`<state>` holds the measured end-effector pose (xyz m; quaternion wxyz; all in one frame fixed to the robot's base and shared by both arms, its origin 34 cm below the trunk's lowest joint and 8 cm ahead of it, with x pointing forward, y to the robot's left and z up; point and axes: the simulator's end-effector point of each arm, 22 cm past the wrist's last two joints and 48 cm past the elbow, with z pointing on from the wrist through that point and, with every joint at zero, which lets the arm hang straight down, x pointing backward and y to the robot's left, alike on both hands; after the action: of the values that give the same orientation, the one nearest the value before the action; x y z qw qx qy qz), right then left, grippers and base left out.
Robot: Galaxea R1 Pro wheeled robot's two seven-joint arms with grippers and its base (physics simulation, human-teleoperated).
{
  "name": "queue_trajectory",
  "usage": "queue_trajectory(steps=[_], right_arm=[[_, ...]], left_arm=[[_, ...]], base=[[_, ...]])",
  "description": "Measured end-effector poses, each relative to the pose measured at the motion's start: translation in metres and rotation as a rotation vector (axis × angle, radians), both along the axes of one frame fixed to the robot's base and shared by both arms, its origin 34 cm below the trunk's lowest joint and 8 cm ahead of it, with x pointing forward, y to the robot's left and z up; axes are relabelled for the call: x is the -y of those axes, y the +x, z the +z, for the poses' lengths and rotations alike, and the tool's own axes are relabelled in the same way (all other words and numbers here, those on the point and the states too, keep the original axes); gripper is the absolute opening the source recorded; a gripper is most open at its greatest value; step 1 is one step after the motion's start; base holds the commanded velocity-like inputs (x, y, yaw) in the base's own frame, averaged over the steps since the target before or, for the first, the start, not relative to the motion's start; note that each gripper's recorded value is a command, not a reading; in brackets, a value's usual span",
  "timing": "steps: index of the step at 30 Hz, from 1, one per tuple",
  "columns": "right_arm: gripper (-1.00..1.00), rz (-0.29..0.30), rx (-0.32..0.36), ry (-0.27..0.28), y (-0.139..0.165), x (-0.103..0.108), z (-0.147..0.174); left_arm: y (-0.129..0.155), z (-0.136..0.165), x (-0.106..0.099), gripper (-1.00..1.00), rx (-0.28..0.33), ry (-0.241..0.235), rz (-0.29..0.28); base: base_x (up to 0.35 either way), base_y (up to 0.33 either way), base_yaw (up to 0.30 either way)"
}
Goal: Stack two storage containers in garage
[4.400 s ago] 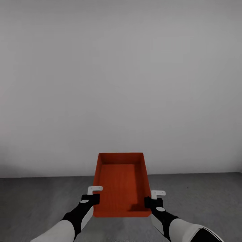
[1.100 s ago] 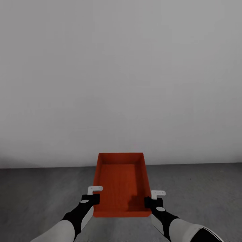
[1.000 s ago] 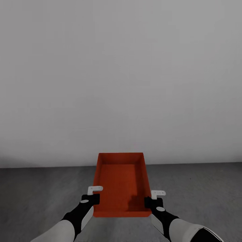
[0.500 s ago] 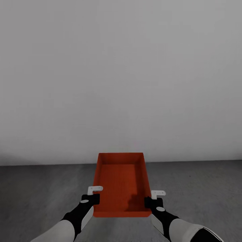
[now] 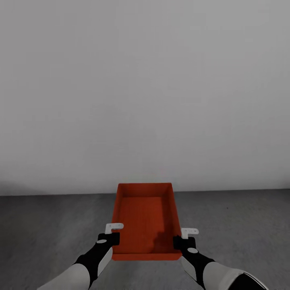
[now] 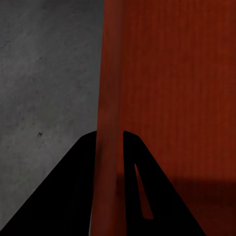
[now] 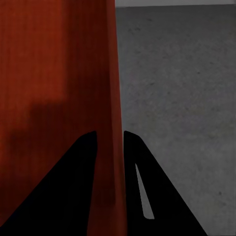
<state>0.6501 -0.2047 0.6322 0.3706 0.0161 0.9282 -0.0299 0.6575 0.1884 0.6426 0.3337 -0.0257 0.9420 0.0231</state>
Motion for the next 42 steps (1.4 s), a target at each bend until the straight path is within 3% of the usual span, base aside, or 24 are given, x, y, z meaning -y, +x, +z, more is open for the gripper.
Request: queue_trajectory(steps=[42], right_arm=[[-1.00, 0.006, -0.083, -0.005, -0.021, 0.000, -0.036]], left_arm=[[-0.023, -0.038, 0.000, -1.00, -0.081, 0.000, 0.007]], base=[[0.000, 0.000, 0.000]])
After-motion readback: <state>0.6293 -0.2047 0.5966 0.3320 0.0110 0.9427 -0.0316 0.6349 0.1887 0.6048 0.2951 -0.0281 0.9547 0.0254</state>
